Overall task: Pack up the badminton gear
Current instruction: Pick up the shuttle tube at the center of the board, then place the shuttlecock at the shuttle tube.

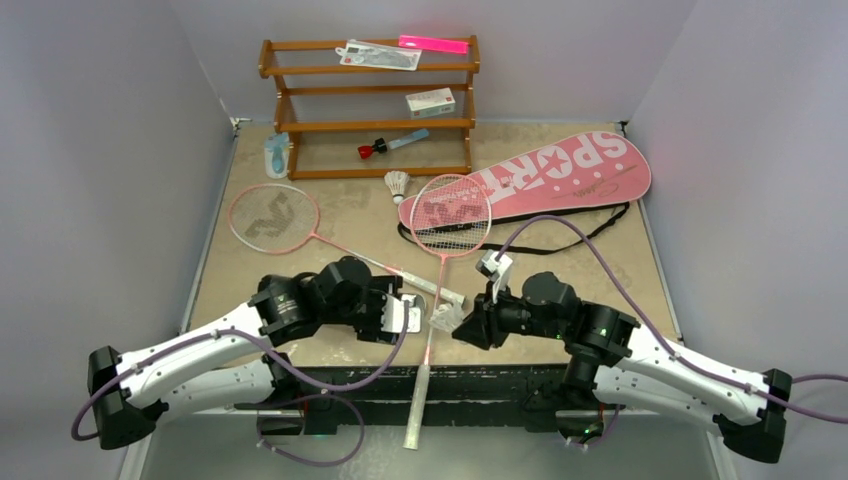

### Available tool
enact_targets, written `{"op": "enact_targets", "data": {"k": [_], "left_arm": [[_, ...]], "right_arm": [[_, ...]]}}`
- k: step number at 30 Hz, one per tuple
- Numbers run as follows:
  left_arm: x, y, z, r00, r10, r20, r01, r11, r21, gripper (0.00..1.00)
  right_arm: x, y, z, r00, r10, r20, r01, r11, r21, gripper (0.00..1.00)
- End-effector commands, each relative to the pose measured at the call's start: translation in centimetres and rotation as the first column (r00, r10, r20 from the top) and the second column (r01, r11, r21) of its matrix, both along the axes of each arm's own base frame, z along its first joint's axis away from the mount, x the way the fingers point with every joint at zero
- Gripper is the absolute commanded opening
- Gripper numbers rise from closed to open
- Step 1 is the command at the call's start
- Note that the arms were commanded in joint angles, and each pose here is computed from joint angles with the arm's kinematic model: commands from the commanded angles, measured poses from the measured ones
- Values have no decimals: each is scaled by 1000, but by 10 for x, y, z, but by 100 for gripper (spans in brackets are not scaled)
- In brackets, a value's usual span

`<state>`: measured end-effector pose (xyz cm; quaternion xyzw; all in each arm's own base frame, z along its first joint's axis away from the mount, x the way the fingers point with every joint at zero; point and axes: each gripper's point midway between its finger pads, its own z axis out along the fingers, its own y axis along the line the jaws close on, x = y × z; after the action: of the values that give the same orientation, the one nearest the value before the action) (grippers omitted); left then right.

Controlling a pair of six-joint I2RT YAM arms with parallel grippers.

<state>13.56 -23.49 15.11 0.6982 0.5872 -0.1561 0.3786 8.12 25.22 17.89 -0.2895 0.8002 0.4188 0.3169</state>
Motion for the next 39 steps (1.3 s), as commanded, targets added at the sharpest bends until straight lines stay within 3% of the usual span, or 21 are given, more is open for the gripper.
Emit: {"op": "enact_targets", "data": {"k": [1, 9, 13, 20, 32, 39], "left_arm": [[-3, -14, 46, 999, 4, 37, 4, 981, -194, 30], [-11, -10, 70, 999, 14, 42, -1, 957, -289, 20], [-4, -9, 88, 996, 64, 63, -38, 936, -350, 20], [-13, -8, 97, 997, 39, 67, -8, 917, -399, 21], [-18, -13, 83, 999, -2, 35, 15, 929, -369, 25], [-24, -14, 72, 999, -34, 3, 33, 939, -343, 30]], "right_arm": [[8, -2, 19, 998, -66, 12, 65, 997, 47, 28], [9, -23, 13, 980, -192, -54, 195, 979, 61, 28], [17, -36, 21, 963, -266, -41, 268, 963, 36, 28], [33, -43, 30, 916, -395, -69, 398, 916, 45, 29], [32, -25, 24, 919, -375, -126, 380, 925, 19, 31], [8, -12, 33, 968, -206, -145, 213, 976, 37, 32]]}}
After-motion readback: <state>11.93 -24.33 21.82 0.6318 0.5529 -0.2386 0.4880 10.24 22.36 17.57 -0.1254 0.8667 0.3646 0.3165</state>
